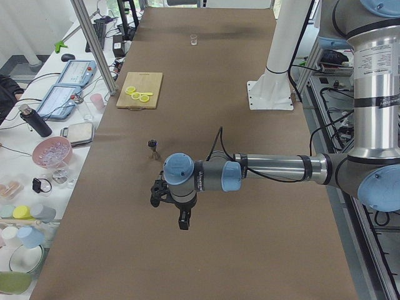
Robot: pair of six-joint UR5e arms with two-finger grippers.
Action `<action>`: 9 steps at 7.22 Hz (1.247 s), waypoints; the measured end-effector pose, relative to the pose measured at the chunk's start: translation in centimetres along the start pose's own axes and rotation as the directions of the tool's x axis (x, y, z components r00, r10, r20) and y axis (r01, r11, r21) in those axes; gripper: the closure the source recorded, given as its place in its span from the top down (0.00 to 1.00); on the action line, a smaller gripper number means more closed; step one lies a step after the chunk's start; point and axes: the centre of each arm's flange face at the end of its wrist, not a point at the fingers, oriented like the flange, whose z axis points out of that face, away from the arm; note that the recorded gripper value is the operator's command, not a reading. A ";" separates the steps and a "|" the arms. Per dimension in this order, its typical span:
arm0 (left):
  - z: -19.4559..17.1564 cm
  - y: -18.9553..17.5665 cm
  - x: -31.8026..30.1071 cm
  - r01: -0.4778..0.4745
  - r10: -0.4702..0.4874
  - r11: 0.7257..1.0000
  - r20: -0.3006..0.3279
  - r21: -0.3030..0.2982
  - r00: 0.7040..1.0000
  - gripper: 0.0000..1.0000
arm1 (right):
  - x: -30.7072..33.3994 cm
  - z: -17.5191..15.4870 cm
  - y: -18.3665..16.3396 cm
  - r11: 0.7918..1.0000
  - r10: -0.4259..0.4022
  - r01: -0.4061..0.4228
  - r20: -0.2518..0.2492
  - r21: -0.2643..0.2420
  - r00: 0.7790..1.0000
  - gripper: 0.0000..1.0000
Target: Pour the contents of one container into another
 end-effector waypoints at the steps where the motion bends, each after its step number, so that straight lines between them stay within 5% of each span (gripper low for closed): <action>1: -0.1 -0.1 0.1 -0.001 0.001 1.000 0.000 0.001 1.000 0.99 | -0.1 0.0 0.0 1.000 -0.001 0.001 0.007 -0.001 1.000 1.00; 9: -0.3 -0.3 0.2 -0.007 0.007 1.000 0.000 0.006 1.000 0.99 | -0.1 -0.1 -0.1 1.000 -0.014 0.013 0.005 0.009 1.000 1.00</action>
